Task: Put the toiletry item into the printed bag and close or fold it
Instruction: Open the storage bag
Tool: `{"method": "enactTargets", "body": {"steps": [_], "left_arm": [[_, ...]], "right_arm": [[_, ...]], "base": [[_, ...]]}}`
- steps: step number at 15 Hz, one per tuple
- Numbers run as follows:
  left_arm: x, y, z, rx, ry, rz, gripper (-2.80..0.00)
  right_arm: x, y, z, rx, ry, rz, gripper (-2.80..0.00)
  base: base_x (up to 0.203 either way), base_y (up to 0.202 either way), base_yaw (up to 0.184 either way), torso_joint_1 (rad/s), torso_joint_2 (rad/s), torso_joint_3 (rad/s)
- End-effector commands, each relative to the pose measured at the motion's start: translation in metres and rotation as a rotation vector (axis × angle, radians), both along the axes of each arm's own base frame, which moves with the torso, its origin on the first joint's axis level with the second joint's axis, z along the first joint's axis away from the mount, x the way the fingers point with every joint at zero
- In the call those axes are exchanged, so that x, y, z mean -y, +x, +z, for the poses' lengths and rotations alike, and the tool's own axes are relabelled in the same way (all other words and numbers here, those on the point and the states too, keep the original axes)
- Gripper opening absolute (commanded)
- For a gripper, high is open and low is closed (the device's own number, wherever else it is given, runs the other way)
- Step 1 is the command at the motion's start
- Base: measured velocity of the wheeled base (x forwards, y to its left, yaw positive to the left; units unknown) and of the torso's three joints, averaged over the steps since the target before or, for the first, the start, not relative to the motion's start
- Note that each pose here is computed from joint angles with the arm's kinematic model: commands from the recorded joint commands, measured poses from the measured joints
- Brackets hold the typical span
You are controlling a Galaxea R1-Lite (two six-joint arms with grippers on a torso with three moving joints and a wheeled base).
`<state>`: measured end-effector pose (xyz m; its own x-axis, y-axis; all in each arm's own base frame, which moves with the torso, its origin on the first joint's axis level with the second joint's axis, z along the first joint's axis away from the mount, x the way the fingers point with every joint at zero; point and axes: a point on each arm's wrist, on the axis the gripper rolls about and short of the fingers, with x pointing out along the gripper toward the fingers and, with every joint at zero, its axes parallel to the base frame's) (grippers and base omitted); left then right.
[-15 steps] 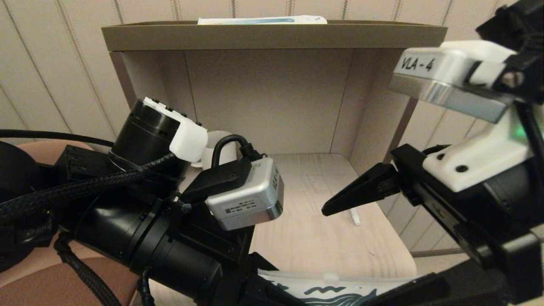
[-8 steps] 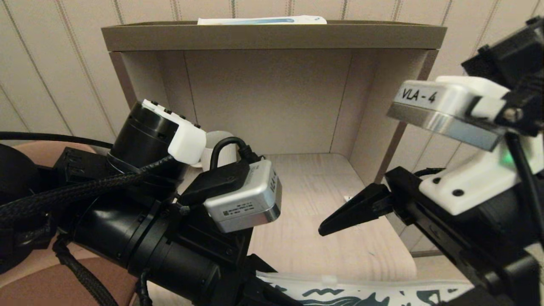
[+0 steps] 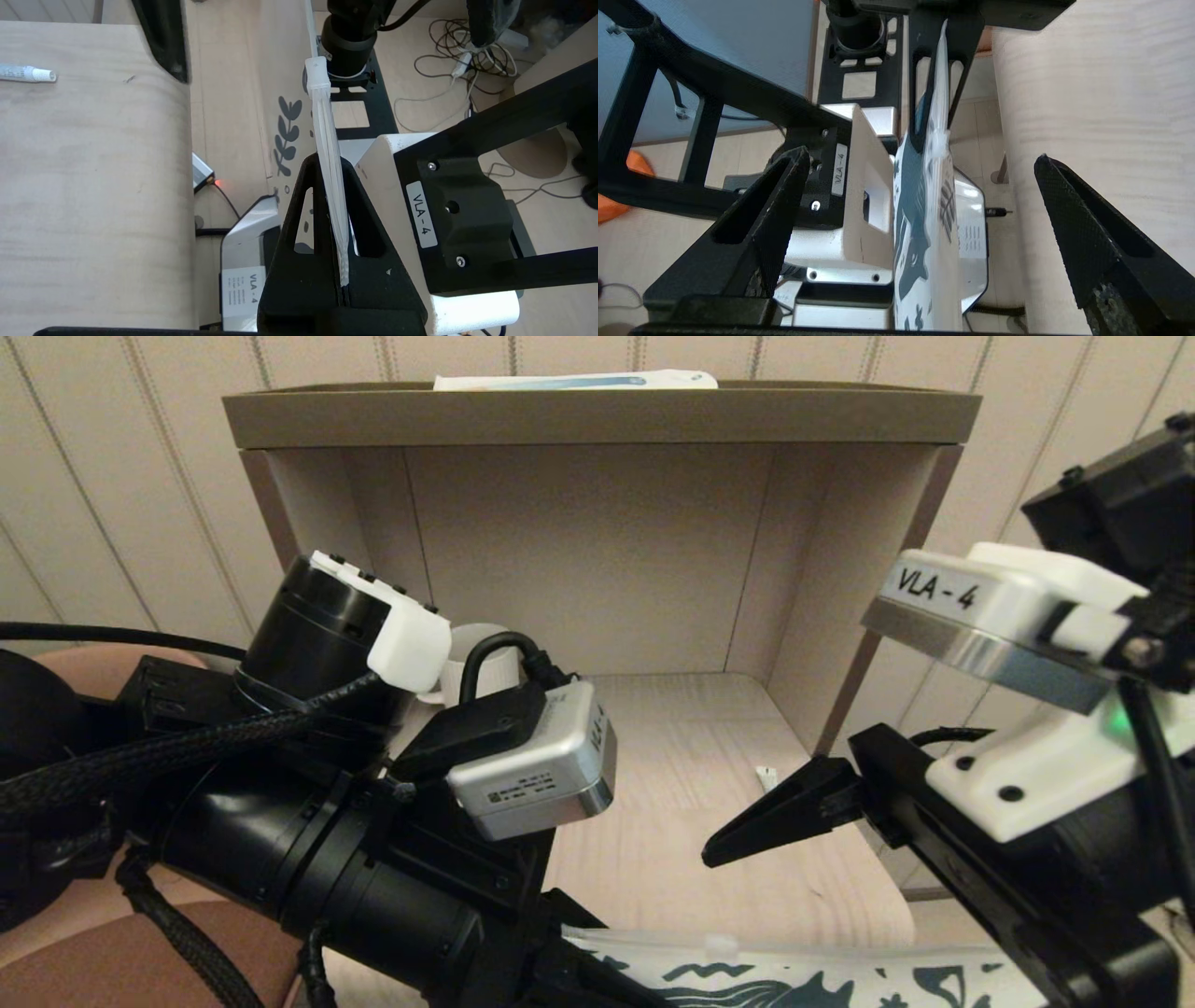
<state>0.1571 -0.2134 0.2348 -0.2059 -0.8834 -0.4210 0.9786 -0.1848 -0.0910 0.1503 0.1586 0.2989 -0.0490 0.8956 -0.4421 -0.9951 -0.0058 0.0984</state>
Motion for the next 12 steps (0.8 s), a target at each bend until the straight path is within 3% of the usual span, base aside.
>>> {"method": "enactTargets", "body": {"steps": [1, 5, 12], "left_arm": [[0.0001, 0.0, -0.0008, -0.002, 0.001, -0.005, -2.8], [0.0005, 0.0003, -0.0008, -0.004, 0.0, -0.005, -2.8], [0.0003, 0.0002, 0.0005, -0.006, -0.002, -0.002, -2.8]], "right_arm": [[0.001, -0.0014, -0.0015, -0.005, -0.002, 0.006, 0.0], [0.0007, -0.0025, -0.0013, -0.036, 0.024, 0.051, 0.0], [-0.002, -0.0001, -0.0059, -0.044, 0.025, 0.051, 0.0]], "base": [[0.0, 0.0, 0.0, 0.0, 0.0, 0.0], [0.0, 0.0, 0.0, 0.0, 0.0, 0.0], [0.0, 0.0, 0.0, 0.0, 0.0, 0.0]]}}
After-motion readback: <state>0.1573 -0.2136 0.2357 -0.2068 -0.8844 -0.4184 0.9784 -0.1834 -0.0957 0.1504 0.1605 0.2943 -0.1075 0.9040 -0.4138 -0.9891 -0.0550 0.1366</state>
